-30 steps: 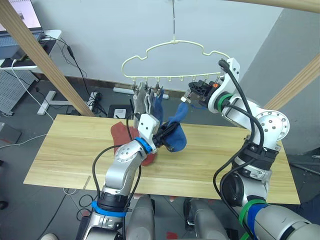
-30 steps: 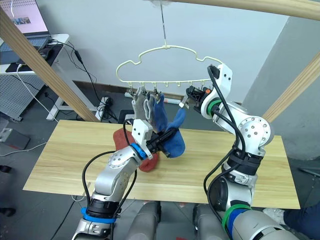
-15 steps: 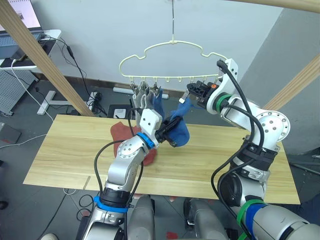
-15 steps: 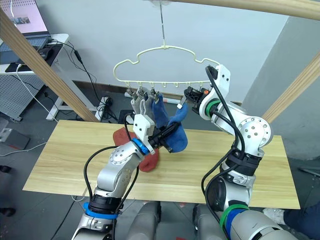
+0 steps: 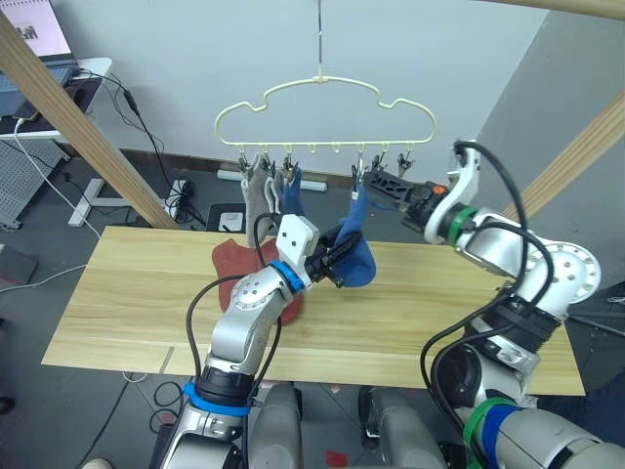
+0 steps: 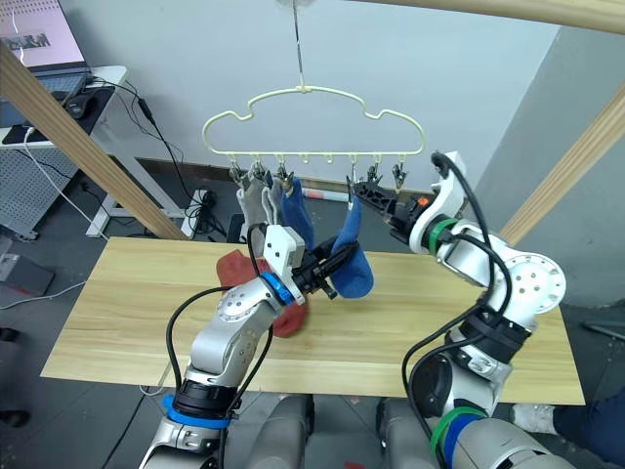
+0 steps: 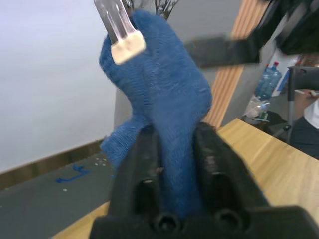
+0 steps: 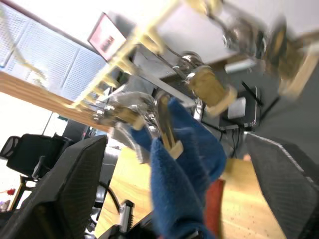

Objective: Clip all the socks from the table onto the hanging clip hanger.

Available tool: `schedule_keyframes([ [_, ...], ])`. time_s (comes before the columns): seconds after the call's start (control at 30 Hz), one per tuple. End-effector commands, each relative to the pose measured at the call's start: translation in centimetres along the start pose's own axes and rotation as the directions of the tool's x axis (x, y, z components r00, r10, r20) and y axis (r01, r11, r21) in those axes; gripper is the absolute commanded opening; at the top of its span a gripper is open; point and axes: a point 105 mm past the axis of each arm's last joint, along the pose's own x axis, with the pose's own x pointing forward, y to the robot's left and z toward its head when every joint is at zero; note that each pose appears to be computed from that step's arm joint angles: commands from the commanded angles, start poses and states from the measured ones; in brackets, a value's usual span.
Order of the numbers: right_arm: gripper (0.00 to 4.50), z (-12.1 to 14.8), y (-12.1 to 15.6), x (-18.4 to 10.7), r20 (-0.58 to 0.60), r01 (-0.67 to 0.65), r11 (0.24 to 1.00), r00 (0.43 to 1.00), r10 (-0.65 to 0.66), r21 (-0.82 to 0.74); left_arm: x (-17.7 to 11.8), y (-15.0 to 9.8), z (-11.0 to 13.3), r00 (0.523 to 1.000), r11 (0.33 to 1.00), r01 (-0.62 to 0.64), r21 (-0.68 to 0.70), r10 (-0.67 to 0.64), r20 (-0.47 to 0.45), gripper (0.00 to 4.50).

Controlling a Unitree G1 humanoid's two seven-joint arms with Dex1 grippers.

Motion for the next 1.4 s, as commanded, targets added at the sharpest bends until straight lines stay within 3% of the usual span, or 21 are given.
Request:
schedule_keyframes([
  [0.03,4.50,-0.3,1.3,-1.6,0.001,-0.047,0.989,0.999,0.047,-0.141,-0.4,0.3,0.4,1.000,0.999,0.025,-0.032,-0.025,0.001,2.52],
  [0.17,4.50,-2.1,0.5,-2.0,-0.007,0.069,0.916,0.997,-0.078,-0.396,-1.7,1.4,1.2,0.998,0.996,0.052,-0.072,-0.053,-0.013,3.88],
  [0.27,4.50,-2.9,-0.2,-1.3,0.050,0.147,0.833,0.989,-0.143,-0.533,-2.9,1.8,2.4,0.996,0.991,0.082,-0.103,-0.085,-0.018,4.44],
  [0.33,4.33,-2.7,-0.5,-1.0,0.123,0.200,0.815,0.980,-0.158,-0.543,-3.5,2.1,2.9,0.996,0.992,0.085,-0.095,-0.088,-0.031,4.48],
  [0.43,3.58,-1.7,-0.2,-0.2,0.260,0.300,0.746,0.950,-0.175,-0.595,-4.8,2.4,4.3,0.996,0.993,0.085,-0.081,-0.088,-0.033,4.50],
  [0.53,3.58,-1.3,0.5,0.5,0.332,0.339,0.697,0.931,-0.153,-0.631,-5.6,2.3,5.7,0.996,0.995,0.080,-0.065,-0.081,-0.020,4.50],
  [0.6,3.29,-1.2,0.5,0.9,0.360,0.363,0.678,0.920,-0.152,-0.639,-5.8,2.2,6.6,0.997,0.995,0.075,-0.060,-0.075,-0.005,4.50],
  [0.73,2.08,-1.3,0.4,1.9,0.392,0.381,0.678,0.908,-0.146,-0.629,-6.0,2.0,7.7,0.997,0.996,0.075,-0.049,-0.075,0.008,4.50],
  [1.4,2.08,0.3,1.2,5.6,0.470,0.404,0.676,0.878,-0.096,-0.616,-6.0,1.9,8.4,0.999,0.999,0.040,-0.019,-0.040,0.022,4.50],
])
